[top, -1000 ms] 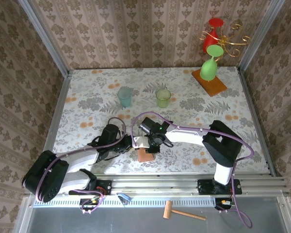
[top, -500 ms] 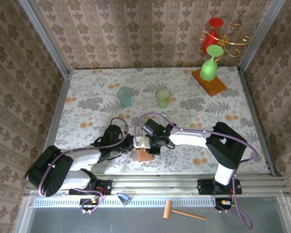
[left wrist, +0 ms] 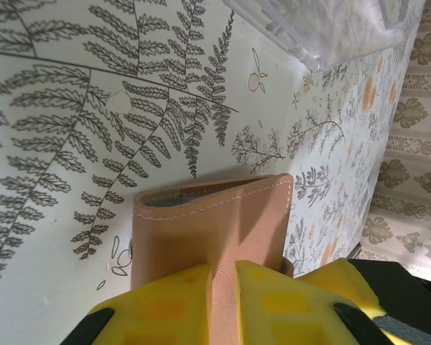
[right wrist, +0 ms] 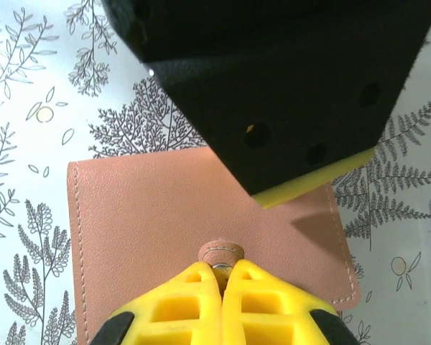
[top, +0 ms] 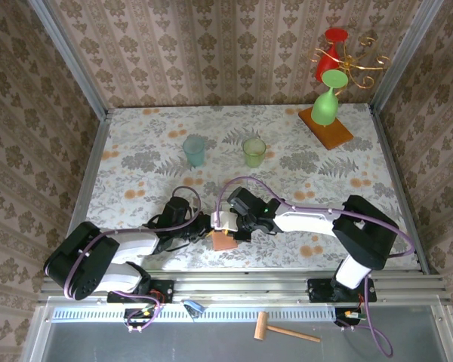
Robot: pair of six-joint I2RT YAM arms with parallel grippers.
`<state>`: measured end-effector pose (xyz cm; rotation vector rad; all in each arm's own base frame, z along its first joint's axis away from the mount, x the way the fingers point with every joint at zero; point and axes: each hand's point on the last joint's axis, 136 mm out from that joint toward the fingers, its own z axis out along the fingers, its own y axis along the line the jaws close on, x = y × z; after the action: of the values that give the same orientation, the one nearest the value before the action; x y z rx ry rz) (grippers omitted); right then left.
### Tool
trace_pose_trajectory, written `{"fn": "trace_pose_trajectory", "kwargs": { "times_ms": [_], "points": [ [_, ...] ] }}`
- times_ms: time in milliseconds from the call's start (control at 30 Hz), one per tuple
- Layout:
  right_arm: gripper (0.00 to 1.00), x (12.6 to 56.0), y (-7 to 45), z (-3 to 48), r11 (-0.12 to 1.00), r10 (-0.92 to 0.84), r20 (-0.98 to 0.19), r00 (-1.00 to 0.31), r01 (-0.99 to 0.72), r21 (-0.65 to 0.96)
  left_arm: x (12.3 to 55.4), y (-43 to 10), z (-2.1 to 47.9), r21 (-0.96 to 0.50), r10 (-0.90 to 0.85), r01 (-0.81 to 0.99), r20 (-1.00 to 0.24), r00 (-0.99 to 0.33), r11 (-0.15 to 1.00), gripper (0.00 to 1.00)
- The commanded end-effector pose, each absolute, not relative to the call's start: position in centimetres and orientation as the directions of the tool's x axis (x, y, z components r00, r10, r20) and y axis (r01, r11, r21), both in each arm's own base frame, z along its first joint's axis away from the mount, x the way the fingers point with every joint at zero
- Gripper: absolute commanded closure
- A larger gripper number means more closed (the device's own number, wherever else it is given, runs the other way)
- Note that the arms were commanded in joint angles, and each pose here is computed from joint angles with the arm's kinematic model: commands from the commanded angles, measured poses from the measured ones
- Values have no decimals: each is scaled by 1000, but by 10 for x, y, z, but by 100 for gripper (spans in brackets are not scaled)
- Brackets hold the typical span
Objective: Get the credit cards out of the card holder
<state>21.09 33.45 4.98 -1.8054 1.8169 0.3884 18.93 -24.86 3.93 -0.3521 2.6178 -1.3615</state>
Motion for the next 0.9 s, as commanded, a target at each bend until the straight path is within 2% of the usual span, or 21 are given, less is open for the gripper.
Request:
{"fn": "trace_pose_trajectory", "kwargs": {
  "times_ms": [0, 100, 267, 467, 533, 667, 767, 867],
  "points": [
    [85, 212, 340, 64, 110, -787, -617, 21, -978, -175, 188, -245, 34, -814, -298, -151, -29, -954, 561, 83],
    [63, 211, 337, 74, 177, -776, -628, -53, -975, -137, 192, -244, 41, -826, -313, -147, -38, -949, 545, 83],
    [52, 217, 332, 94, 365, -699, -673, -241, -930, -47, 200, -236, 52, -830, -351, -144, -66, -934, 539, 82],
    [51, 230, 317, 111, 698, -451, -666, -595, -700, 152, 212, -217, 60, -824, -396, -156, -89, -914, 544, 78],
    [55, 230, 311, 111, 768, -352, -634, -688, -600, 225, 214, -211, 63, -808, -393, -158, -97, -914, 568, 78],
    [62, 227, 300, 106, 857, -201, -539, -818, -413, 308, 217, -200, 68, -771, -375, -147, -127, -918, 620, 73],
    [61, 221, 303, 105, 869, -169, -499, -850, -368, 331, 220, -193, 72, -762, -391, -139, -160, -906, 633, 63],
    [58, 218, 304, 100, 899, -151, -448, -881, -311, 308, 221, -185, 74, -747, -398, -130, -191, -897, 652, 58]
  ]
}}
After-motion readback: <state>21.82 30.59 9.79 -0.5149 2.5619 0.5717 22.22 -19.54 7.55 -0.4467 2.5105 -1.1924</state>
